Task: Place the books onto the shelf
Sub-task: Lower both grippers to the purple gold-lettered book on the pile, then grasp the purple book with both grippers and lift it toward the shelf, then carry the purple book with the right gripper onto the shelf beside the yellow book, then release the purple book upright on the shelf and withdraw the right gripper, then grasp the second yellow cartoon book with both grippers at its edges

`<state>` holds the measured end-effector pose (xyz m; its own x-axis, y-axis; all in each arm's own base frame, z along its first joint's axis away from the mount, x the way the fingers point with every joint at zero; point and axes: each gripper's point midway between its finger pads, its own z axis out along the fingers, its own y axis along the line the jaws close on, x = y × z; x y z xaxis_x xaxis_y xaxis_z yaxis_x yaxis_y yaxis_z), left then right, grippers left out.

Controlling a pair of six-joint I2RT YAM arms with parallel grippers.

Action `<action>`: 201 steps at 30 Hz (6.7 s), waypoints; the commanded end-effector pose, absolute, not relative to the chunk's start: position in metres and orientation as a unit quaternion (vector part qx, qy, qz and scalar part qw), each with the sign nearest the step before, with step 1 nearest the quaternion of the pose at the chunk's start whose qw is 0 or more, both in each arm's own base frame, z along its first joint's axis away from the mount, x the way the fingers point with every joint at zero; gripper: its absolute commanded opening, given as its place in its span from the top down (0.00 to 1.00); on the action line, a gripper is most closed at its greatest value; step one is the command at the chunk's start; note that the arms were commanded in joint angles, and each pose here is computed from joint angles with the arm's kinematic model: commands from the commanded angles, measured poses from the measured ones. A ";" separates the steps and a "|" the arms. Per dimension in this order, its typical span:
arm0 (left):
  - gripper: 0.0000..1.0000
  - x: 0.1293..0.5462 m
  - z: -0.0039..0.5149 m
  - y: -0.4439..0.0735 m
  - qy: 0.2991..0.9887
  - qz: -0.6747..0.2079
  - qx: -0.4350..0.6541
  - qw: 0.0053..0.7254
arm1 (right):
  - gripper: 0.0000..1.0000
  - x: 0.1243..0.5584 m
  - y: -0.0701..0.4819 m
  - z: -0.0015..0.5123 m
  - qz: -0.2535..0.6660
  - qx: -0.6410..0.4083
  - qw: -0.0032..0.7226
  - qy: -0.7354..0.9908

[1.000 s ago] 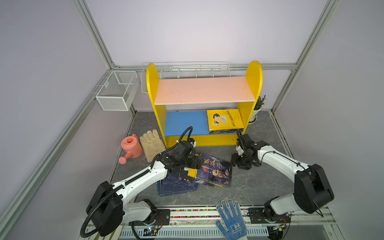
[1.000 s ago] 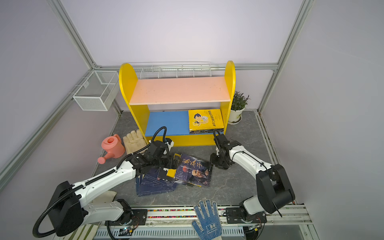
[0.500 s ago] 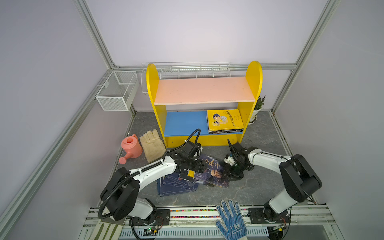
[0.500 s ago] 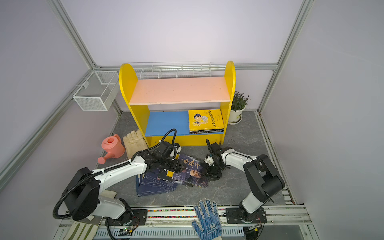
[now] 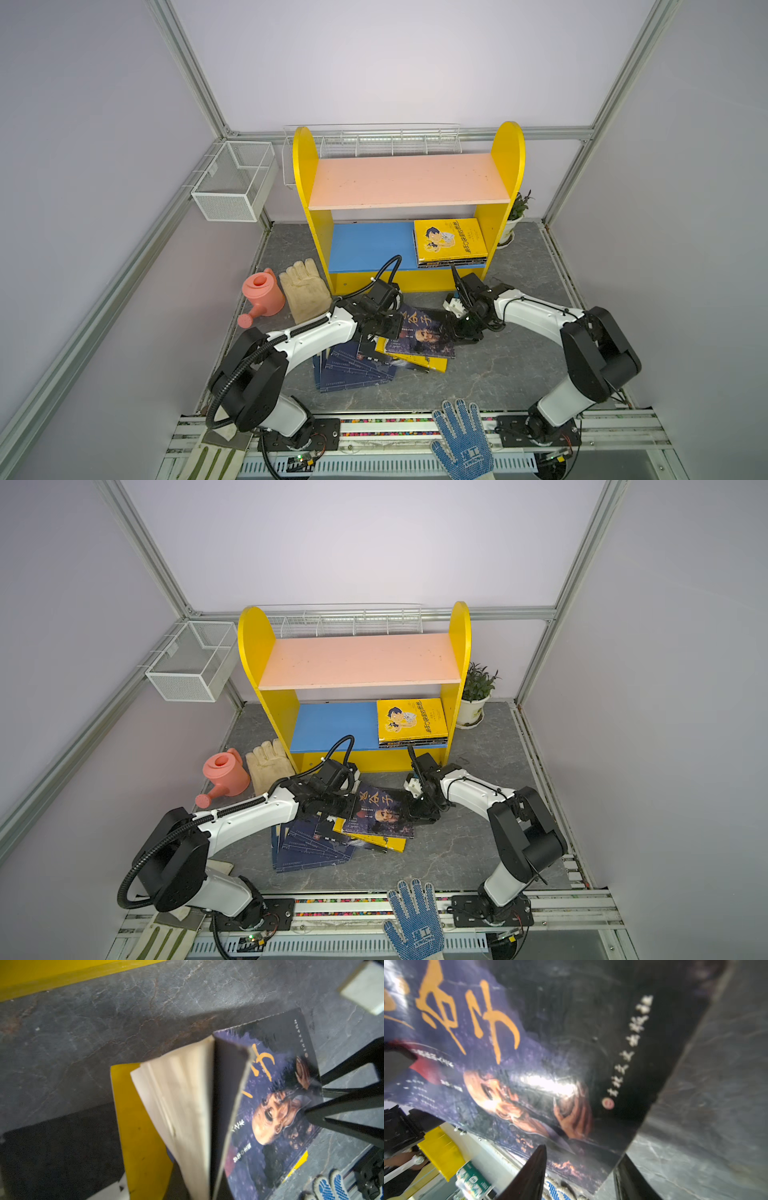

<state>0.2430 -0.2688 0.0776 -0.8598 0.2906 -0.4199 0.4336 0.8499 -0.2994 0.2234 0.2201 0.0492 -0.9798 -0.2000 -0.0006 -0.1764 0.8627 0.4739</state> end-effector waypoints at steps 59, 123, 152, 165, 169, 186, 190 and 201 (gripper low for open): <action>0.73 0.299 0.329 -0.251 0.692 -0.529 -0.096 0.481 | 0.94 0.324 0.302 0.325 -0.577 0.002 -0.411 -0.706; 0.24 0.287 0.261 -0.191 0.795 -0.342 -0.127 0.485 | 0.37 0.365 0.179 0.214 -0.285 -0.278 -0.323 -0.859; 0.24 0.290 0.214 -0.178 0.853 -0.243 -0.130 0.442 | 0.88 0.403 0.201 0.219 -0.239 -0.200 -0.335 -0.889; 0.24 0.290 0.210 -0.178 0.859 -0.233 -0.120 0.440 | 0.88 0.418 0.200 0.219 -0.228 -0.188 -0.348 -0.890; 0.25 0.290 0.206 -0.179 0.864 -0.225 -0.107 0.437 | 0.88 0.415 0.200 0.219 -0.226 -0.181 -0.348 -0.891; 0.25 0.256 0.123 -0.229 0.945 -0.164 0.117 0.259 | 0.43 0.224 0.214 0.093 -0.269 0.077 -0.018 -0.960; 0.24 0.245 0.106 -0.233 0.956 -0.160 0.138 0.204 | 0.41 0.202 0.218 0.059 -0.277 0.068 0.046 -0.957; 0.21 0.214 0.077 -0.236 0.966 -0.178 0.150 0.113 | 0.45 0.192 0.245 0.015 -0.314 0.099 0.129 -0.935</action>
<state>0.2314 -0.2326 0.0846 -0.9153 0.2023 -0.3483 0.3064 0.9110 -0.2759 0.1967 0.2372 0.0293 -0.9611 -0.2150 0.1735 -0.0755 0.8084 0.5838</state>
